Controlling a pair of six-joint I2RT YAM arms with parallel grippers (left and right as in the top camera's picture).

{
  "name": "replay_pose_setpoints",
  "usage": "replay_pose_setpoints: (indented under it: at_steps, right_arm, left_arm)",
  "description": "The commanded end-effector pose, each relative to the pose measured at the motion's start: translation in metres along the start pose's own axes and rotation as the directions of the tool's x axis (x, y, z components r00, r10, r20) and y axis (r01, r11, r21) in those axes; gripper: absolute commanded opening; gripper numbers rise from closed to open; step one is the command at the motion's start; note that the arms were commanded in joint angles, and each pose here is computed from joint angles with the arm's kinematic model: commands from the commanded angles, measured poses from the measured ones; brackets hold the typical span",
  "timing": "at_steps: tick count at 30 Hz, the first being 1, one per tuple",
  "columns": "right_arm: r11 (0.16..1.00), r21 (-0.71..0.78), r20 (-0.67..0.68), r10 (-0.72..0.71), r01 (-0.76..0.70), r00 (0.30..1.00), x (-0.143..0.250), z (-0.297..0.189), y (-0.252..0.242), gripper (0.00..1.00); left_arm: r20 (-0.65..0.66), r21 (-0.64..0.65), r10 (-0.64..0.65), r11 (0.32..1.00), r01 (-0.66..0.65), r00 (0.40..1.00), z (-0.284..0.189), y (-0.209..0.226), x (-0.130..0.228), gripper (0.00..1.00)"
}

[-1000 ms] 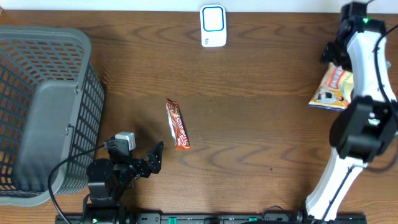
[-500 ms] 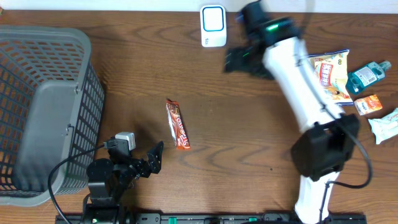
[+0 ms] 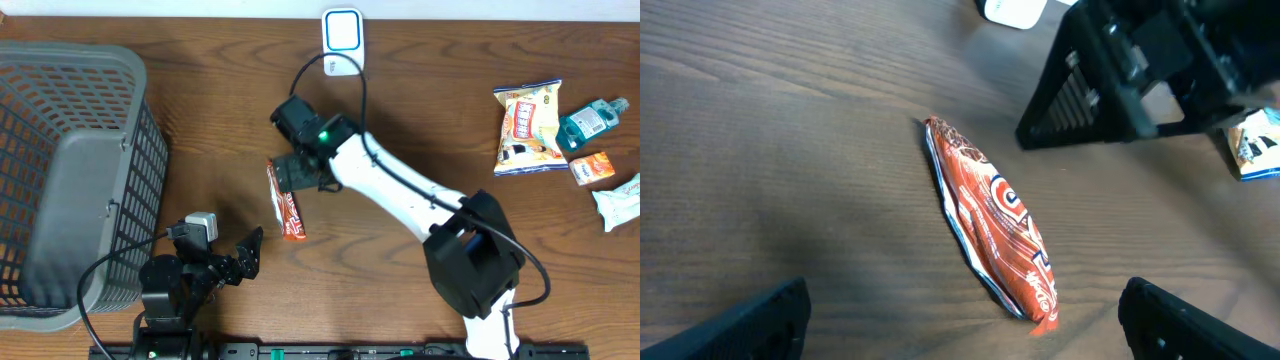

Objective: Scan the item barcode
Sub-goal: 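Reach the right gripper to the orange-brown snack packet, then grasp the snack packet with the right gripper and lift it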

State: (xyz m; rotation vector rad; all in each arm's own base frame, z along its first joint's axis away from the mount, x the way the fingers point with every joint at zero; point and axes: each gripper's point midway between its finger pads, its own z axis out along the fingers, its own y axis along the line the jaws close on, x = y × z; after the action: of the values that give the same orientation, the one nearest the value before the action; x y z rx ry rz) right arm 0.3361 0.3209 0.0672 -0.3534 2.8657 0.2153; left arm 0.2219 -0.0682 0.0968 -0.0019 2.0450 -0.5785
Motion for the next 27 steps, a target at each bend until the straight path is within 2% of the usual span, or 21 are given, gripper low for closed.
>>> replay_pose_setpoints:
  at_steps: [1, 4, 8, 11, 16, 19, 22, 24, 26, 27]
  right_arm:
    - [0.995, 0.097, 0.077, -0.037, 0.029, 0.996, -0.003, 0.001, 0.002, 0.99]
    - [0.987, 0.146, 0.107, -0.076, 0.060, 0.991, -0.002, 0.004, 0.008, 0.97]
    - [0.987, 0.135, 0.107, -0.107, 0.092, 0.989, 0.005, 0.022, 0.025, 0.97]
    - [0.986, 0.125, 0.077, -0.121, 0.111, 0.990, 0.014, 0.048, 0.034, 0.93]
    - [0.985, 0.105, 0.048, -0.140, 0.134, 0.989, 0.025, 0.058, 0.044, 0.89]
    - [0.981, 0.120, 0.044, -0.159, 0.153, 0.986, 0.031, 0.059, 0.047, 0.75]
    - [0.975, 0.141, 0.017, -0.178, 0.173, 0.984, 0.041, 0.059, 0.046, 0.70]
    - [0.971, 0.179, -0.002, -0.158, 0.156, 0.987, 0.047, 0.058, 0.039, 0.55]
    - [0.966, 0.226, -0.012, -0.128, 0.128, 0.992, 0.051, 0.056, 0.029, 0.48]
    - [0.963, 0.240, -0.017, -0.121, 0.121, 0.993, 0.053, 0.056, 0.026, 0.38]
  left_arm:
    - [-0.037, 0.004, -0.023, 1.000, 0.023, 0.999, 0.002, 0.001, 0.012, 0.98]
    - [-0.037, 0.004, -0.023, 1.000, 0.023, 0.999, 0.002, 0.001, 0.012, 0.99]
    - [-0.037, 0.004, -0.023, 1.000, 0.023, 0.999, 0.002, 0.001, 0.012, 0.98]
    - [-0.037, 0.004, -0.023, 1.000, 0.023, 0.999, 0.002, 0.001, 0.012, 0.99]
    - [-0.037, 0.004, -0.023, 1.000, 0.023, 0.999, 0.002, 0.001, 0.012, 0.98]
    - [-0.037, 0.004, -0.023, 1.000, 0.023, 0.999, 0.002, 0.001, 0.012, 0.99]
    - [-0.037, 0.004, -0.023, 1.000, 0.023, 0.999, 0.002, 0.001, 0.012, 0.99]
    - [-0.037, 0.004, -0.023, 1.000, 0.023, 0.999, 0.002, 0.001, 0.012, 0.98]
    - [-0.037, 0.004, -0.023, 1.000, 0.023, 0.999, 0.002, 0.001, 0.012, 0.98]
    - [-0.037, 0.004, -0.023, 1.000, 0.023, 0.999, 0.002, 0.001, 0.012, 0.99]
